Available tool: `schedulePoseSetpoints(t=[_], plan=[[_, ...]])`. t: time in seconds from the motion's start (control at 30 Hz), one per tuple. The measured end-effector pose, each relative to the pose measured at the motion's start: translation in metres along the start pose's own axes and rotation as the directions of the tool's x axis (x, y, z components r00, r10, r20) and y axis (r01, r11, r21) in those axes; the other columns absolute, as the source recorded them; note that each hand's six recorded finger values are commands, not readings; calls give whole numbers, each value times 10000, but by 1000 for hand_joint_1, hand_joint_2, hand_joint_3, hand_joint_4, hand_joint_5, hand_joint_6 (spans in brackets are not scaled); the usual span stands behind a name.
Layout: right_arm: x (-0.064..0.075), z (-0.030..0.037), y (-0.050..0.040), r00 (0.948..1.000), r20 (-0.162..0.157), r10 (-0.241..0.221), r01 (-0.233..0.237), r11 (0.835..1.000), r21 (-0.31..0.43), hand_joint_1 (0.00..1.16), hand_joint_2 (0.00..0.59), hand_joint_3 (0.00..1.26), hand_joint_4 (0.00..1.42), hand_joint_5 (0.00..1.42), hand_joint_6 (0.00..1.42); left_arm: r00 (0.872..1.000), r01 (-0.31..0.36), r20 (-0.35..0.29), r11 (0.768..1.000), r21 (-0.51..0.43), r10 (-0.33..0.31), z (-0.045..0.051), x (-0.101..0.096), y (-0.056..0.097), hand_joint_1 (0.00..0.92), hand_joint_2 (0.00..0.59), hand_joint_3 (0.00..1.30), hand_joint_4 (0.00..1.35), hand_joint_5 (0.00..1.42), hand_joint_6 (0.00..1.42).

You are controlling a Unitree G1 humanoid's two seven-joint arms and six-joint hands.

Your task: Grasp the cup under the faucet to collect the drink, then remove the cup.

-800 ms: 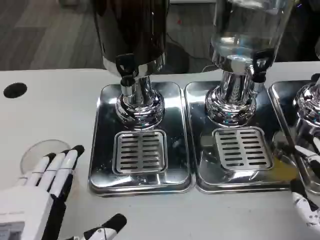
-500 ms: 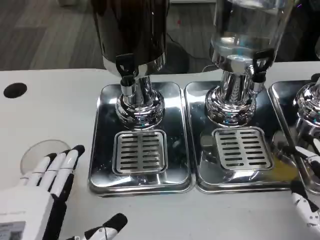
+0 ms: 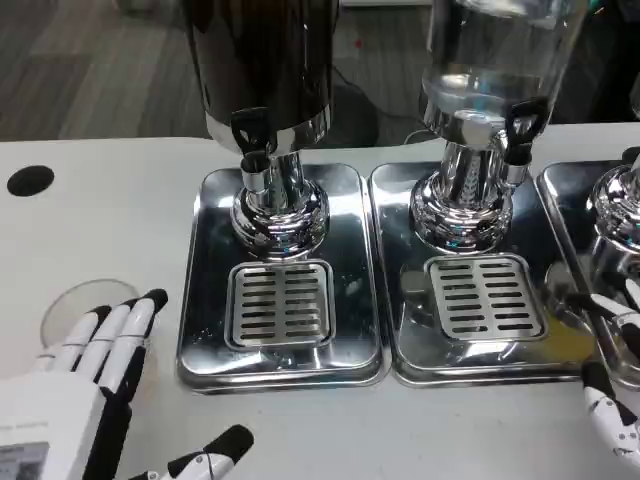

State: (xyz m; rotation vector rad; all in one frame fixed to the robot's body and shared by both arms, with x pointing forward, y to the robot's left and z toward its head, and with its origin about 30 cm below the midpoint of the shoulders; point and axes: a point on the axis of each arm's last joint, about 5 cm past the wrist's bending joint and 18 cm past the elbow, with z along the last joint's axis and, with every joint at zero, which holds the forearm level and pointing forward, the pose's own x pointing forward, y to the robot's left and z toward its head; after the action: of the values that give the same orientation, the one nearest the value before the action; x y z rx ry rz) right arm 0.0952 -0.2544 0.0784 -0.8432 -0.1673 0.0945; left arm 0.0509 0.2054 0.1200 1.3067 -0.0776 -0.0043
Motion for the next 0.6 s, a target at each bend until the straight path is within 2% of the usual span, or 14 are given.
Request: schedulePoseSetpoints(t=[0.43,0.6], plan=[[14,55,42,9997,128,-231,227,9995,240,522,504,213,43,2,0,9998,-127,-145,9997,-212,124,-28,11,8,0,83,80,0,80,221],[0,84,51,9994,169,-290,285,9991,312,520,502,214,44,2,0,9988,-381,-316,9981,-484,366,-52,32,28,0,53,84,0,109,245]])
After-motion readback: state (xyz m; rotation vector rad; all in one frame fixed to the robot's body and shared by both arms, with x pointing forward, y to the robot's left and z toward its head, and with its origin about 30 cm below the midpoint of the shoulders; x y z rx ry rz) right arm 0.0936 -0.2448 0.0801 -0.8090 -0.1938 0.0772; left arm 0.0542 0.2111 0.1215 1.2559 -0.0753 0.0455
